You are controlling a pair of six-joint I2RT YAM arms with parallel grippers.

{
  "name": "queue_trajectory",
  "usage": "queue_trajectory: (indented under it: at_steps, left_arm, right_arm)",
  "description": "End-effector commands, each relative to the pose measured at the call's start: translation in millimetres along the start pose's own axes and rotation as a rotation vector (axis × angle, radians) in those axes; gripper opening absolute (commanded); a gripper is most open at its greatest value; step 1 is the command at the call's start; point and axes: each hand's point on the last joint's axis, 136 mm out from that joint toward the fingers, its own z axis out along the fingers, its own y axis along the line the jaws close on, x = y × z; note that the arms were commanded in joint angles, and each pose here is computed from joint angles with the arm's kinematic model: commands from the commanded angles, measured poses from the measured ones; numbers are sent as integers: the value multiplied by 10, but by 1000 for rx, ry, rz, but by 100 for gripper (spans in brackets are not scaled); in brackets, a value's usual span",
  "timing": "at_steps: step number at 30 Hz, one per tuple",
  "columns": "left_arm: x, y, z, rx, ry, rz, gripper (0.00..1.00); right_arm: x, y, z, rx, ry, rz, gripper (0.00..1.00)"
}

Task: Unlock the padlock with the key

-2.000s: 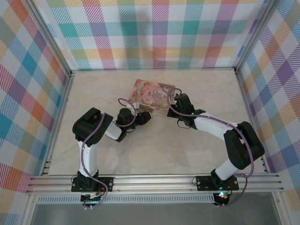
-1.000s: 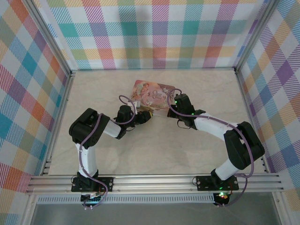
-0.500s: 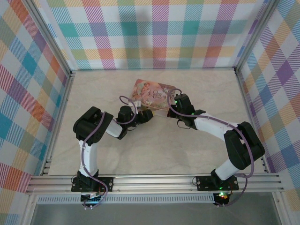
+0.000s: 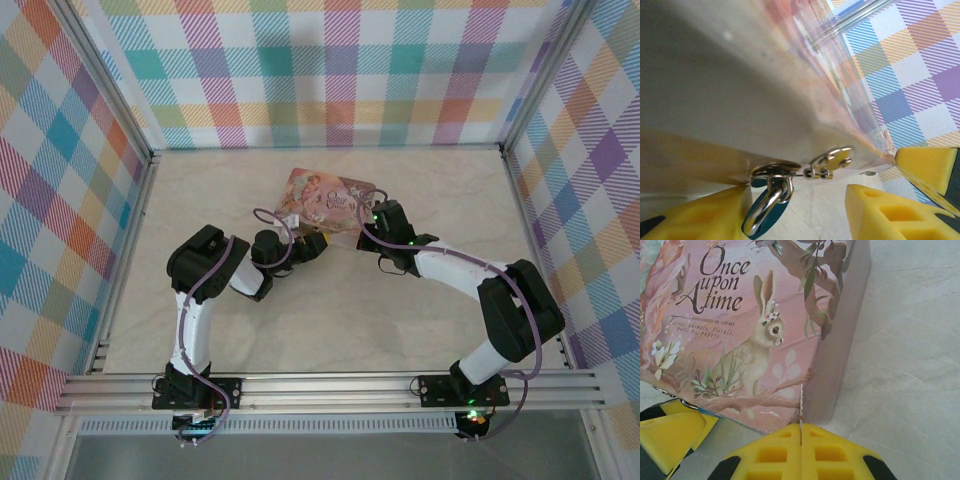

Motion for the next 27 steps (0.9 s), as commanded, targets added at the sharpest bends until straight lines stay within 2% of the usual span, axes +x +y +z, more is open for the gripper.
queue_trajectory:
  at_steps: [1, 7, 16, 27]
  left_arm:
    - [-133, -185, -7, 72, -51, 43, 56]
    - [-141, -292, -16, 104, -40, 64, 55]
    - [-28, -155, 56, 68, -31, 37, 59]
    - [-6, -192, 74, 81, -21, 23, 37]
  right_arm:
    - [-105, 128, -32, -36, -25, -8, 0]
    - [-89, 121, -12, -34, -21, -3, 0]
    - [-77, 105, -30, -31, -20, -4, 0]
    - [-68, 102, -16, -32, -19, -1, 0]
